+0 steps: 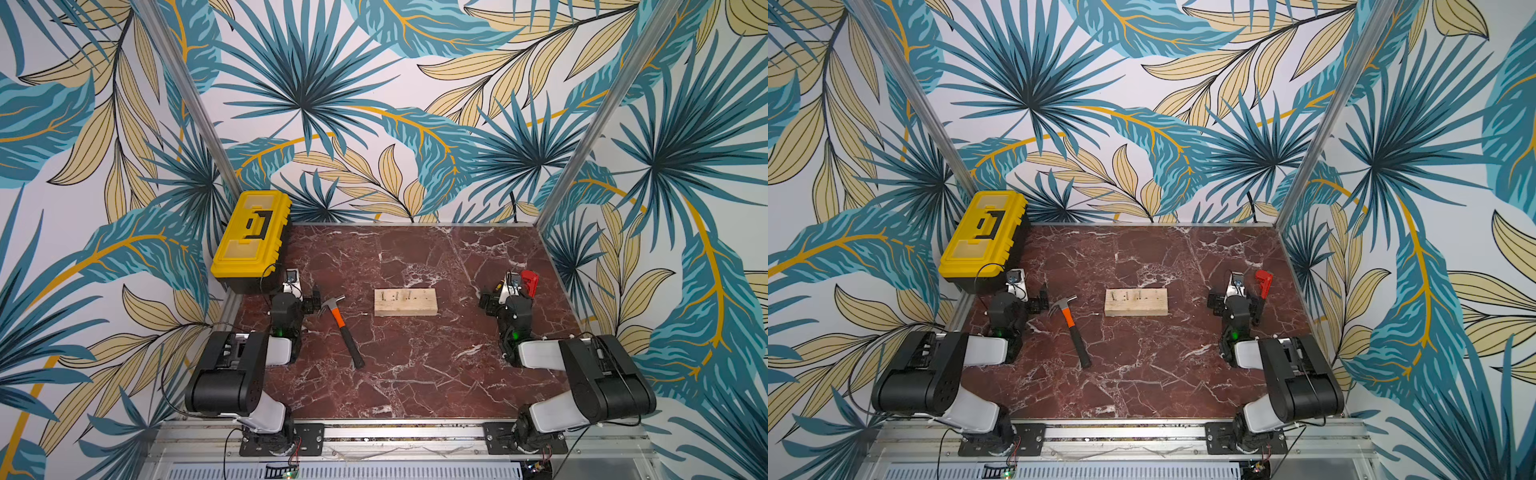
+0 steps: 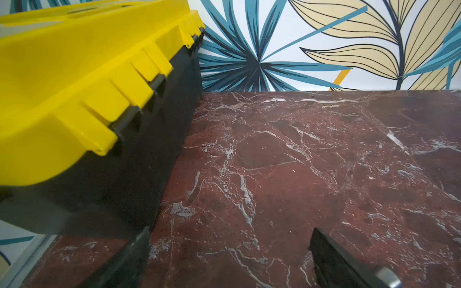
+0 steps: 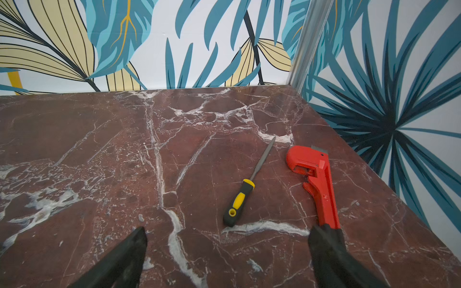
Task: Use a claw hammer to pull out a nail
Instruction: Pick up the hammer at the center of the board.
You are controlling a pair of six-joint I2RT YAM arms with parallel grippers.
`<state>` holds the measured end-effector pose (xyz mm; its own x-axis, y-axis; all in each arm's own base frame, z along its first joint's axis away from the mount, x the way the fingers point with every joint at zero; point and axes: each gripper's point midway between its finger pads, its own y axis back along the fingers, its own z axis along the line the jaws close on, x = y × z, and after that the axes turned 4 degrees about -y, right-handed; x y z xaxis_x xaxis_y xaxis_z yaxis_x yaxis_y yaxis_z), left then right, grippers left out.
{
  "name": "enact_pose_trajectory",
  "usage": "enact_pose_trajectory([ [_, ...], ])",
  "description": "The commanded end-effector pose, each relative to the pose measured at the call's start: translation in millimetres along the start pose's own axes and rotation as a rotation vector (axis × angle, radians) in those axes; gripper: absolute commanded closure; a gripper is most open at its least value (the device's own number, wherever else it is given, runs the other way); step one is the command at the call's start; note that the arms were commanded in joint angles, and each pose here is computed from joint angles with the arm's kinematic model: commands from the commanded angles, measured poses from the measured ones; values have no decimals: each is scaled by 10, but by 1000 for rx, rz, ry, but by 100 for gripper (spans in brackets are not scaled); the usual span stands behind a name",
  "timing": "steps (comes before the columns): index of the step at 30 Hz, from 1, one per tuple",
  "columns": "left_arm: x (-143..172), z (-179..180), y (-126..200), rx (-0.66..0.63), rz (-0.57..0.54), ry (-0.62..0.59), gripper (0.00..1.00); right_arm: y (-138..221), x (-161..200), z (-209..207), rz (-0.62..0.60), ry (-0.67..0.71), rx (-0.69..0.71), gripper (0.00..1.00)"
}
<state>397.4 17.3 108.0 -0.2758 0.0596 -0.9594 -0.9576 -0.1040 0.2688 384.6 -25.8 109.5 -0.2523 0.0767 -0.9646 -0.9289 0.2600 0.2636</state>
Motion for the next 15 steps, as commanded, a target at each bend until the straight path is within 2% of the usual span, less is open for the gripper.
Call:
enact_pose_trajectory([
  [1,-108,13,-32,4,-34,4,0,-28,-80,-19,-27,2,14,1],
  [15,-99,15,-39,2,-32,7,1,-29,-80,-19,-27,3,14,1],
])
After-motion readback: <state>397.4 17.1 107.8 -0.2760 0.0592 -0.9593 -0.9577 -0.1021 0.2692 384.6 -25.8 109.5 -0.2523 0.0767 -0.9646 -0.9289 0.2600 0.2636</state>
